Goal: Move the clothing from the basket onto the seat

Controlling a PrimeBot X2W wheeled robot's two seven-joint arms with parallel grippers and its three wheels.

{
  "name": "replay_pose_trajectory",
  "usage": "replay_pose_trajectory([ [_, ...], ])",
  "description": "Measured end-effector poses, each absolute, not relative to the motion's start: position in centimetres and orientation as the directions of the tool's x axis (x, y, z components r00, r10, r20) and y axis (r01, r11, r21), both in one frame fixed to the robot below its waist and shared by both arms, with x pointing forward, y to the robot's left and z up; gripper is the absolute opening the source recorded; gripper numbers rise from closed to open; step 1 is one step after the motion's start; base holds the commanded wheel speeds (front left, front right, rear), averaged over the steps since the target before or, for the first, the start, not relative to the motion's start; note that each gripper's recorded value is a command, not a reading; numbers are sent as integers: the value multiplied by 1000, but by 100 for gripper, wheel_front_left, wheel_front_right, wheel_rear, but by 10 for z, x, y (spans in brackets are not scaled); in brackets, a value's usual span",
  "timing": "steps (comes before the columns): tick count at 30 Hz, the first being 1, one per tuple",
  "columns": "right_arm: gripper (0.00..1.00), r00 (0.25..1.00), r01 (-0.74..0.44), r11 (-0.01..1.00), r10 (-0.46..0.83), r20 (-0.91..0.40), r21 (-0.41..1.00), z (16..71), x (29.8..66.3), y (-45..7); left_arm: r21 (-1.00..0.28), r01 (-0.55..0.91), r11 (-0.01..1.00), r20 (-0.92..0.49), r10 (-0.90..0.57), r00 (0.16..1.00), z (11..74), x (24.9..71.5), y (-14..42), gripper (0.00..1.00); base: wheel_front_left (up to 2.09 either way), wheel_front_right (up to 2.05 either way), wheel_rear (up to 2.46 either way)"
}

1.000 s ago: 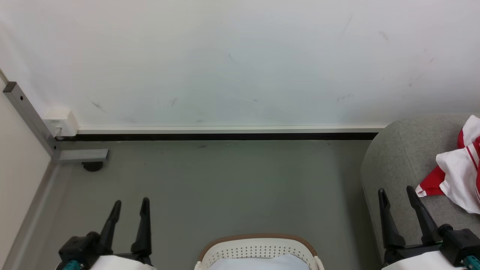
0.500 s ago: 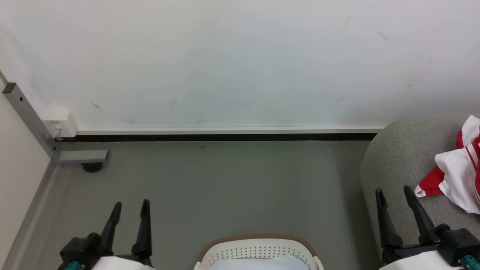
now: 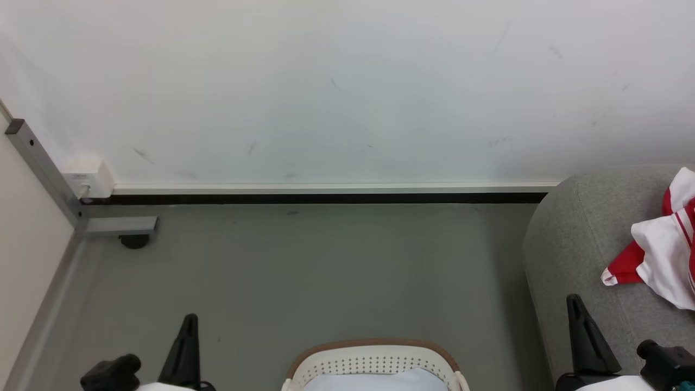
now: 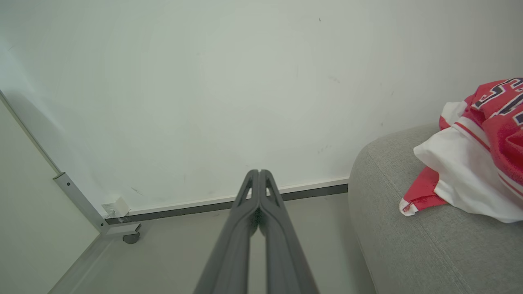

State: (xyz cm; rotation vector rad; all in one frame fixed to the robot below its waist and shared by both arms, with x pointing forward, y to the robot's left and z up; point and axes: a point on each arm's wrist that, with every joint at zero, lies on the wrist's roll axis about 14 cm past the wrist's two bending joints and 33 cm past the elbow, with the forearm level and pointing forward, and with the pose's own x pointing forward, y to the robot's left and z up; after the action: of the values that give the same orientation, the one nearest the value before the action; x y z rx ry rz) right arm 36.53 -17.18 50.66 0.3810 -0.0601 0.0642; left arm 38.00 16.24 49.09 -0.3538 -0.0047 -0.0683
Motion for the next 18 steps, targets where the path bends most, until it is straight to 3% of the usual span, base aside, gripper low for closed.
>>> replay_pose_trajectory([
  [18,0,1000,-4,794,-6,15,608,499,368,-186,-592,-3,806,-26,-16,1000,488,381,174,0,0,0,0],
])
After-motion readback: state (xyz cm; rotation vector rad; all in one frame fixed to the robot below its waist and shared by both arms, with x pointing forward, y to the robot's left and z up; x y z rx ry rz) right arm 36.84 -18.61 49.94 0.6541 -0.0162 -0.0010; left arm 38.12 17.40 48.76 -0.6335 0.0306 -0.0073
